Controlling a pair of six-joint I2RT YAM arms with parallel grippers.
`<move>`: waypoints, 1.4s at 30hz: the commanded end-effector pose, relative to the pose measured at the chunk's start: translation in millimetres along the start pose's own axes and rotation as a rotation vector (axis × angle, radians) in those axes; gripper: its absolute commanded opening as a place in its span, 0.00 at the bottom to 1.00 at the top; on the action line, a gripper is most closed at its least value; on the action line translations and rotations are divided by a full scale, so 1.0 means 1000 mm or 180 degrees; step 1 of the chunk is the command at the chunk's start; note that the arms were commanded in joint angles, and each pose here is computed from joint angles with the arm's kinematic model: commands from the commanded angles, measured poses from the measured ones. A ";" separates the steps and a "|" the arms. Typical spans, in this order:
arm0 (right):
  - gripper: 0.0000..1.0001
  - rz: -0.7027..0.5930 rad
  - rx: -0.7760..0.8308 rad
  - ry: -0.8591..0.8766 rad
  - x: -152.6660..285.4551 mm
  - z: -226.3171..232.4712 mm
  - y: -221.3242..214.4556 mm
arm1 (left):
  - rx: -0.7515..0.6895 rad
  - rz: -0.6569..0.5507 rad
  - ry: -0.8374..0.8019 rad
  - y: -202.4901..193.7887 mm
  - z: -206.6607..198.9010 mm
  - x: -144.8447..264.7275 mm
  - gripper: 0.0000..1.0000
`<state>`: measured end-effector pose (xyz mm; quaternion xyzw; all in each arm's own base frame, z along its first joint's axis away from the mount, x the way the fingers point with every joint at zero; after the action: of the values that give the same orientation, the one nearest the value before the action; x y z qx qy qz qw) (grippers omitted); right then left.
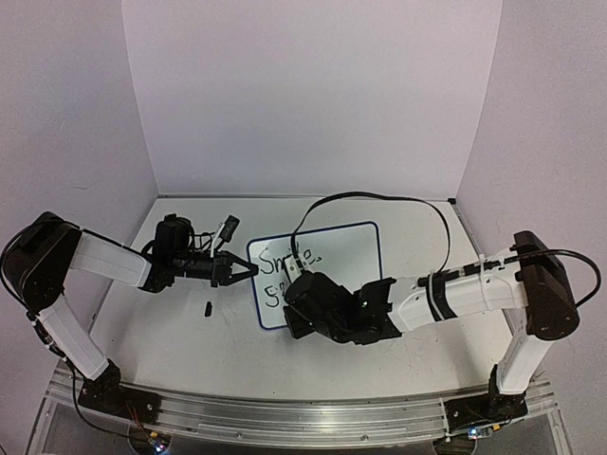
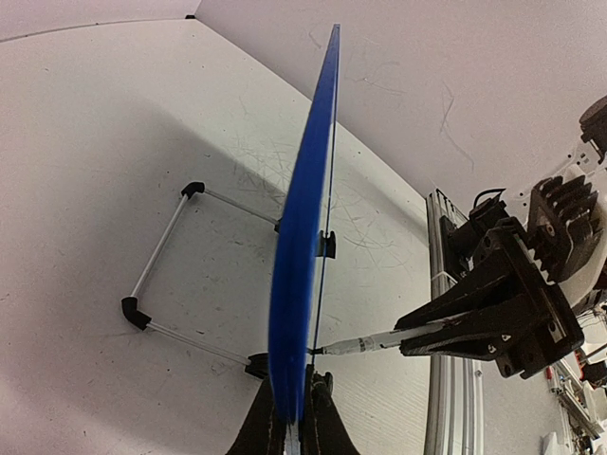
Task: Write a sentence on the whiteboard
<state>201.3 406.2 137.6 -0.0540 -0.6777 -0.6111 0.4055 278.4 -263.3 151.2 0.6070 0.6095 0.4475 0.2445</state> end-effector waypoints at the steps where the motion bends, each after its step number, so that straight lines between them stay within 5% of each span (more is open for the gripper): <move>1: 0.00 0.0064 -0.0033 -0.0042 -0.005 -0.001 -0.003 | -0.0032 0.0101 0.0204 -0.009 0.009 -0.002 0.00; 14: 0.00 0.0192 -0.0105 -0.0139 -0.004 -0.008 -0.014 | -0.0028 0.0108 0.0205 -0.010 0.010 -0.002 0.00; 18: 0.00 -0.0045 -0.0176 -0.0338 0.004 -0.019 0.001 | -0.0025 0.0107 0.0204 -0.010 0.009 -0.002 0.00; 23: 0.00 -0.0352 -0.0116 0.0056 0.018 -0.003 0.029 | -0.0020 0.0105 0.0200 -0.009 0.009 -0.003 0.00; 42: 0.00 -0.0152 -0.0133 -0.0051 -0.008 -0.005 0.022 | -0.0025 0.0094 0.0230 -0.007 0.010 -0.002 0.00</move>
<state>210.1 409.2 149.1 -0.0346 -0.6751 -0.6197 0.3986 278.6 -263.3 151.1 0.6065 0.6099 0.4480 0.2439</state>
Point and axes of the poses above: each gripper's point midway between its finger pads, its own x axis back along the fingers, its own z axis along the line the jaws close on, y = z × x, the point moved 4 cm from there along x, back along the fingers, and after that the axes turned 3 degrees about -x, right-handed, at the moved point
